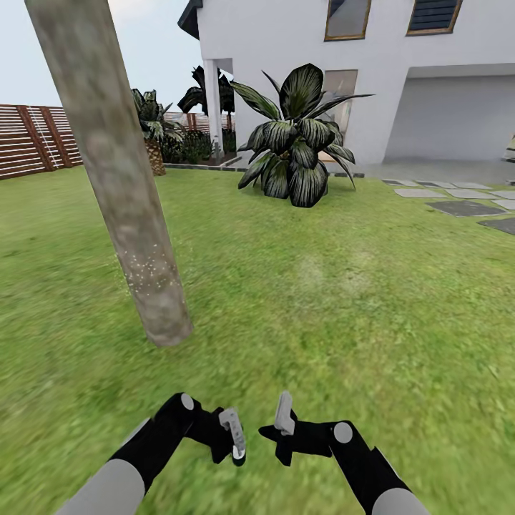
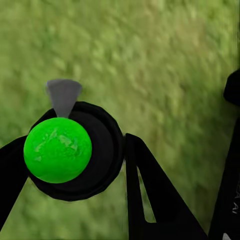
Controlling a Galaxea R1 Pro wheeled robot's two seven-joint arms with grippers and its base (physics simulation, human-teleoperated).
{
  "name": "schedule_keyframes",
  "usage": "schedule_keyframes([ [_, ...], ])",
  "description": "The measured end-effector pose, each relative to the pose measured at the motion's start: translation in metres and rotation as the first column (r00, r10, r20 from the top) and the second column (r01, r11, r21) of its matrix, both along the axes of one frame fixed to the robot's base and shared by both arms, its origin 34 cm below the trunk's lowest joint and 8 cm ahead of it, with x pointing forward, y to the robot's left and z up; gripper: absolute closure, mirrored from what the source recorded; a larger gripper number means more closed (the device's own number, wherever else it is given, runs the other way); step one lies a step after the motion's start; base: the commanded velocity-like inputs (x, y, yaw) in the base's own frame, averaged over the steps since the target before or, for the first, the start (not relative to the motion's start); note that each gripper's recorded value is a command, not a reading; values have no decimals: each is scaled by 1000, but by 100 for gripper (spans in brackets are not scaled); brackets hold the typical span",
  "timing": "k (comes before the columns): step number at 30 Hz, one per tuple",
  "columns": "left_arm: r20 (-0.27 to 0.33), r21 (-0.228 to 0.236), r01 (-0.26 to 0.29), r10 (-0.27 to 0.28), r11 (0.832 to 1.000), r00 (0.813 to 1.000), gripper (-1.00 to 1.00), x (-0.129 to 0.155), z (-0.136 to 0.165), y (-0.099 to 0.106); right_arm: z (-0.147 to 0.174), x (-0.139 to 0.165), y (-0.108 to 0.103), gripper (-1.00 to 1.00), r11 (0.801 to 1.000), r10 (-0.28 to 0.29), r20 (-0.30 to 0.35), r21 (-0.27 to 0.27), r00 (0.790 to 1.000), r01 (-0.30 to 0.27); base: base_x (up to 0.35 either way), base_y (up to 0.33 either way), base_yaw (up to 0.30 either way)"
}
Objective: In the garden, pick up the pesticide atomizer on the floor and spray pesticide onto both trees until each tree trunk is fully covered.
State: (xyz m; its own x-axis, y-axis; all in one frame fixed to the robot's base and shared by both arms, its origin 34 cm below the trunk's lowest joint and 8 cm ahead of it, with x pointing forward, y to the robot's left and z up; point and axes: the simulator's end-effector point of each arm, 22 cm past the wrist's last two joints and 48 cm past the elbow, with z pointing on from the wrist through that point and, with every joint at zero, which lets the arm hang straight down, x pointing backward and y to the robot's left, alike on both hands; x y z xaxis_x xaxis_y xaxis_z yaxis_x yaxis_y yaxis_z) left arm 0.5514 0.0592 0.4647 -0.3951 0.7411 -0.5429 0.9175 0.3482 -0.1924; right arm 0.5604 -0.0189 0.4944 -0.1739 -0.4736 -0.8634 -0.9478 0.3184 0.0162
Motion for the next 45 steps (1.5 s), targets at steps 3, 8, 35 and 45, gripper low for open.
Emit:
schedule_keyframes([
  [3,5,-4,11,-11,1000,1000,100,-1,1,-7,0,1,0,100,1000,0,1,0,1000,0,0,0,0],
  [8,9,14,71,-71,997,997,100,-11,-1,-17,1,1,0,100,1000,0,2,0,1000,0,0,0,0],
  [35,22,-18,88,-87,996,996,100,-11,9,-45,1,2,0,100,1000,0,3,0,1000,0,0,0,0],
  [45,22,-24,89,-89,996,996,100,-12,10,-49,1,2,0,100,1000,0,4,0,1000,0,0,0,0],
])
